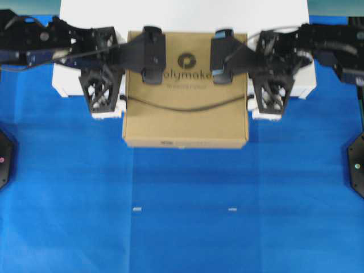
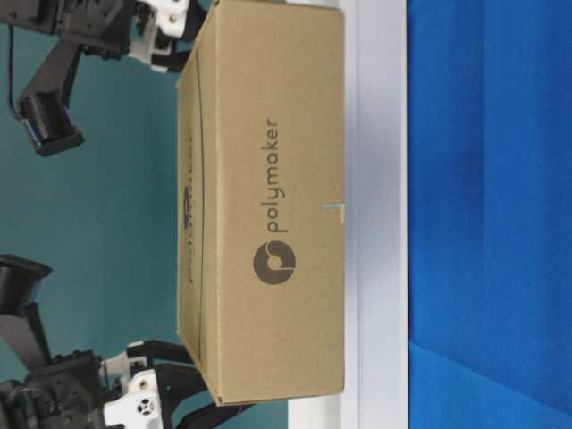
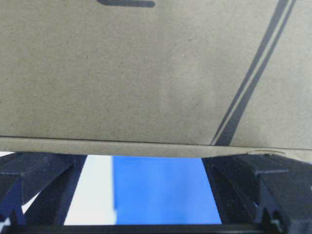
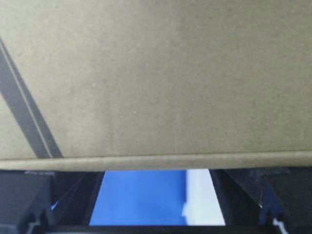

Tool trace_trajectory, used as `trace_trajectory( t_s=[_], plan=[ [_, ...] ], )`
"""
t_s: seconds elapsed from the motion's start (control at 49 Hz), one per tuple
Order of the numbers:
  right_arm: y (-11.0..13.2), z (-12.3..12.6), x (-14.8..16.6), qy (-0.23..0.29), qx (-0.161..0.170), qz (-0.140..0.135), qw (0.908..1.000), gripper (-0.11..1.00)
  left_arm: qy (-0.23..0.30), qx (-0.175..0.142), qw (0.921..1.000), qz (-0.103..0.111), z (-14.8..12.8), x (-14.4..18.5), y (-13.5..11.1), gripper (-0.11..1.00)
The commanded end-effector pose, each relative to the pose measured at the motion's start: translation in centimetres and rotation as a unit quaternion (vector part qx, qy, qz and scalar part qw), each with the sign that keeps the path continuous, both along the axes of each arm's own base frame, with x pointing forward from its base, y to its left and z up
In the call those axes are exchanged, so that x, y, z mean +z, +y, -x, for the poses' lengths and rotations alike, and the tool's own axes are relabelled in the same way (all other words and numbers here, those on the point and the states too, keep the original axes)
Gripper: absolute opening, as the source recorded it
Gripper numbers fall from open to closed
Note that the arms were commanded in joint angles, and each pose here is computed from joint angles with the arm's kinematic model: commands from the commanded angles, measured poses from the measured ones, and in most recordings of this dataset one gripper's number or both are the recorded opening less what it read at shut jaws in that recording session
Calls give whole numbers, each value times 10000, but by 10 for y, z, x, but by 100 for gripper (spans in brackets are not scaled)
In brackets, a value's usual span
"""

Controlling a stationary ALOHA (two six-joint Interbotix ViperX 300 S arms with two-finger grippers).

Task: Place the cardboard box on the stand after clamping it between your arms.
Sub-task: 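Lift the clamped box and carry it forward onto the white stand, then lower the box onto the stand and release it from both grippers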

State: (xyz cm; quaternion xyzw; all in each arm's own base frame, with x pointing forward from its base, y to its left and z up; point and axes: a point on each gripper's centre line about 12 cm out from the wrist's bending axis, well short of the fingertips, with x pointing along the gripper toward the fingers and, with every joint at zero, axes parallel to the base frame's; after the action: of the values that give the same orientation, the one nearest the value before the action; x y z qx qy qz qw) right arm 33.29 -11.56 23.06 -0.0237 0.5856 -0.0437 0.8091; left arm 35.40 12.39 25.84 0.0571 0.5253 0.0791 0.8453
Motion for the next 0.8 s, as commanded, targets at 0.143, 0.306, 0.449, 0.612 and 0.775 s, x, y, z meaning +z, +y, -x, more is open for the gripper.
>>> trace_trajectory(
  t_s=[0.143, 0.306, 0.449, 0.612, 0.775],
  plan=[
    [-24, -33, 39, -999, 86, 328, 9944, 99, -1154, 250, 9921, -420, -29, 54, 37, 88],
    [-44, -37, 36, -984, 150, 473, 9939, 99, -1108, 275, 9918, -573, -33, 53, 59, 88],
    [-60, -40, 35, -970, 177, 543, 9936, 99, -1080, 302, 9916, -645, -39, 51, 73, 88],
    [-77, -42, 32, -984, 144, 546, 9935, 99, -982, 317, 9922, -699, -45, 43, 88, 88],
    [-95, -41, 27, -987, 195, 582, 9932, 99, -954, 415, 9917, -762, -45, 41, 105, 88]
  ],
)
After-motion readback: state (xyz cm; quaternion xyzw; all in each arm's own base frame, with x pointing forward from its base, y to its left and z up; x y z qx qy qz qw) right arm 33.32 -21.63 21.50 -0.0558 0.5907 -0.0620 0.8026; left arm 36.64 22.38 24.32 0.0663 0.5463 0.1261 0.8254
